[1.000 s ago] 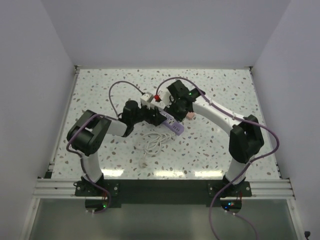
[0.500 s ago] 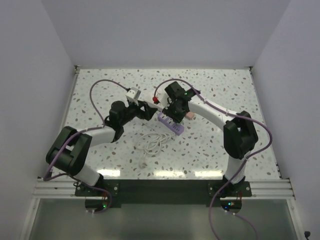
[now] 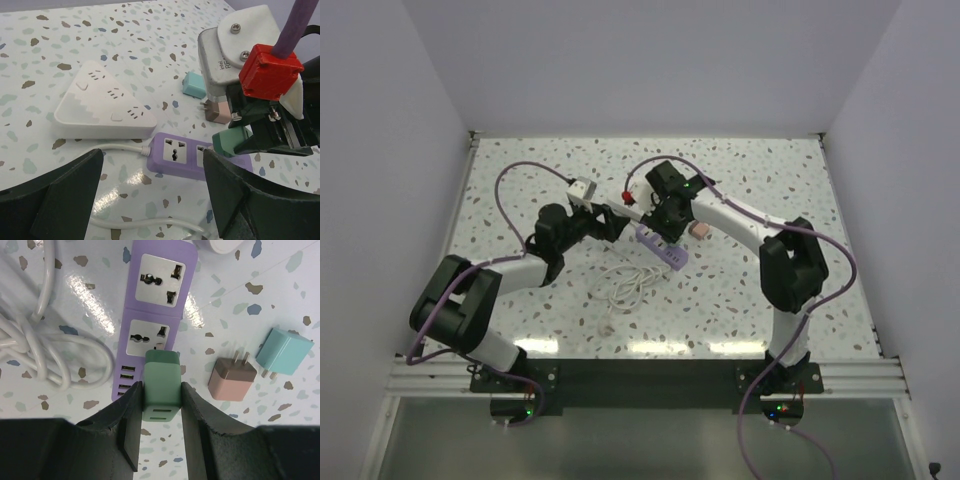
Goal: Insert the plug
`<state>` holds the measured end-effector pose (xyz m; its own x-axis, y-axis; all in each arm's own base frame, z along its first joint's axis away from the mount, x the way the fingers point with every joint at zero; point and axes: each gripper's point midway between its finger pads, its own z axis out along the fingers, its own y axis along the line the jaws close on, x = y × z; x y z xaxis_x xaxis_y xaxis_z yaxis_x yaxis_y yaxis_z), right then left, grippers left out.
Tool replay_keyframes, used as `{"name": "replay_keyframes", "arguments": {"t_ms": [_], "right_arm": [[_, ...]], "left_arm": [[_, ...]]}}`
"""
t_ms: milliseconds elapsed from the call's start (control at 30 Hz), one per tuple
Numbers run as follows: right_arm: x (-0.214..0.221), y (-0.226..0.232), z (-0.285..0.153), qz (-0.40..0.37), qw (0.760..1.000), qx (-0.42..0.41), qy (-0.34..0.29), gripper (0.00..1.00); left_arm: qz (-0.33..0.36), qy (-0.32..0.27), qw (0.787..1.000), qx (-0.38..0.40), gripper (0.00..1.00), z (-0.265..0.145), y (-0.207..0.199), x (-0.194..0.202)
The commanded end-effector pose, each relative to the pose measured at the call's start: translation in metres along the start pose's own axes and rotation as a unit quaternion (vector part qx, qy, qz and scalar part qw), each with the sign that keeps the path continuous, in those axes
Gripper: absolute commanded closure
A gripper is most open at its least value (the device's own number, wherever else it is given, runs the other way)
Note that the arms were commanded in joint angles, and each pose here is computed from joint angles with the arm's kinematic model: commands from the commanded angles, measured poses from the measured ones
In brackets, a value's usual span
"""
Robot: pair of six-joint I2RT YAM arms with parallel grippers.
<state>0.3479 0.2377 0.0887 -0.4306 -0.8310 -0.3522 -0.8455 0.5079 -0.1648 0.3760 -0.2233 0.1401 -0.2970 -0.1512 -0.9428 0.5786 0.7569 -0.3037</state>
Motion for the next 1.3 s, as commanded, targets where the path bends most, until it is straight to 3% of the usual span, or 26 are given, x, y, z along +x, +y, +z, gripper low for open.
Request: {"name": "replay_keyframes", "arguments": {"t_ms": [0,1267], "right_arm": [[-0.013,-0.006,0.000,-0.004,1.000,0.003,-0.014,1.00],[-0.052,-0.021,0.047,-0.027,1.000,-0.010,-0.008,0.96]], "left_arm": [[0.014,-0.027,1.000,0.006,0.13,-0.001,-0.001,-0.017],[0.027,-0.029,0.999,0.014,0.13,-0.009,0.000,-0.017]]}}
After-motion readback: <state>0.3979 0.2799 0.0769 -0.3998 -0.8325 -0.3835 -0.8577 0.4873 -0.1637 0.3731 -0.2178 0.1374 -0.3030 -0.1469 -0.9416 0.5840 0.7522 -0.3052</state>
